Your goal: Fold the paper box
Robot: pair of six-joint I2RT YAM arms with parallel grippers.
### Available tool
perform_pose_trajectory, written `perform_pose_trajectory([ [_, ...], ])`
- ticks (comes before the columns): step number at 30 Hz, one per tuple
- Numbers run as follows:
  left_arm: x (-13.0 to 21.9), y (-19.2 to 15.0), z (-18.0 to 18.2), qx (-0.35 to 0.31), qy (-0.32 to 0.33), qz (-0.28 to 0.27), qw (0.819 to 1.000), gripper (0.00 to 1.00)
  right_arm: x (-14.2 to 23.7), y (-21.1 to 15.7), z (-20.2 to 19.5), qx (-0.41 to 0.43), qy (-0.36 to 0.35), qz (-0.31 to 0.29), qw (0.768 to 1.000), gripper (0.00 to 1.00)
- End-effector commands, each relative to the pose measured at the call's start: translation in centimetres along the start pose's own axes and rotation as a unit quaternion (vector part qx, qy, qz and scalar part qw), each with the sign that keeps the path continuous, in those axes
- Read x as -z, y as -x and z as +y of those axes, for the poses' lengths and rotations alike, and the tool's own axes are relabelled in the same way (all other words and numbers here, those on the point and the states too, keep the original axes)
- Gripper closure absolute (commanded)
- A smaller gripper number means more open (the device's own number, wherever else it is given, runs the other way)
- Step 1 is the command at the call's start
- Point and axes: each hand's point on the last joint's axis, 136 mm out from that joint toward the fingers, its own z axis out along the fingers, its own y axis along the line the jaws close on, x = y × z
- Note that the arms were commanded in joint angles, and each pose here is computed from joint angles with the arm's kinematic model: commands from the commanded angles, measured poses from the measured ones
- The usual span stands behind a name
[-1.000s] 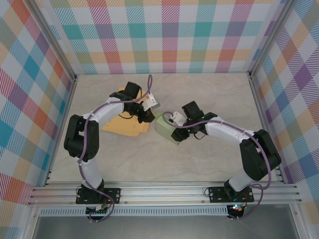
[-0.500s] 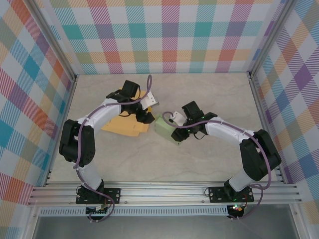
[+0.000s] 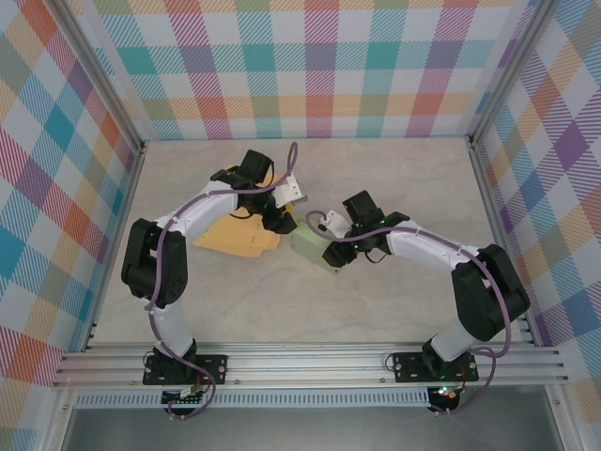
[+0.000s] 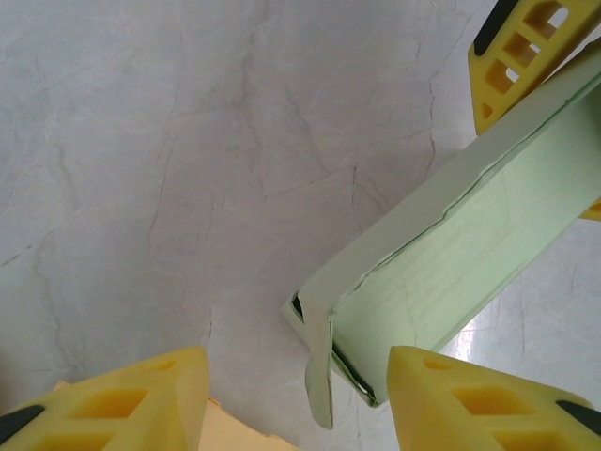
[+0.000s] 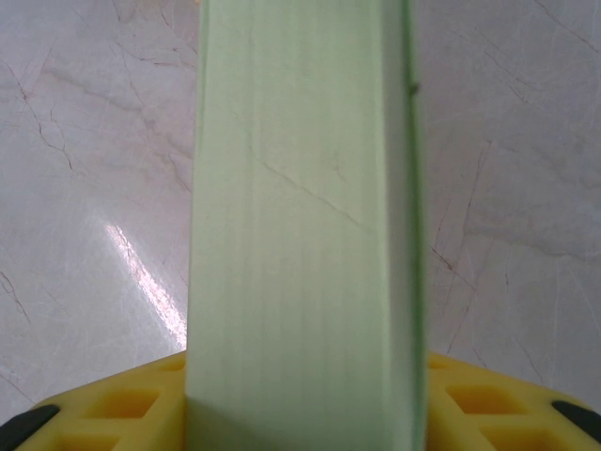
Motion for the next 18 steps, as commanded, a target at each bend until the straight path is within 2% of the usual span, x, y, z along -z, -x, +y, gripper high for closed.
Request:
perform_pose_trajectory([
  [1,0.0,0.0,0.1,0.013,-0.001,0.015,1.000,0.58,0.5,1.1,0.6,0.016,0.011,-0.017,1.000,0.50],
  [3,-0.3,-0.4,0.3,0.024,0.000,0.024,0.999,0.69,0.6,1.1,0.6,0.016,0.009,-0.018,1.000,0.50],
  [10,-1.0,-1.4,0.7,0.065,0.023,0.063,0.996,0.79,0.6,1.2,0.6,0.017,0.008,-0.021,1.000,0.50],
  [13,-0.8,-1.4,1.0,0.100,0.046,0.080,0.991,0.98,0.7,1.2,0.3,0.017,0.001,-0.019,1.000,0.50],
  [16,-0.2,-0.7,1.1,0.161,0.061,0.078,0.982,1.00,0.7,1.2,-0.1,0.012,-0.012,-0.019,1.000,0.49],
  [18,0.0,-0.2,0.3,0.189,0.048,0.068,0.978,1.00,0.8,1.1,-0.4,0.008,-0.023,-0.018,1.000,0.48],
])
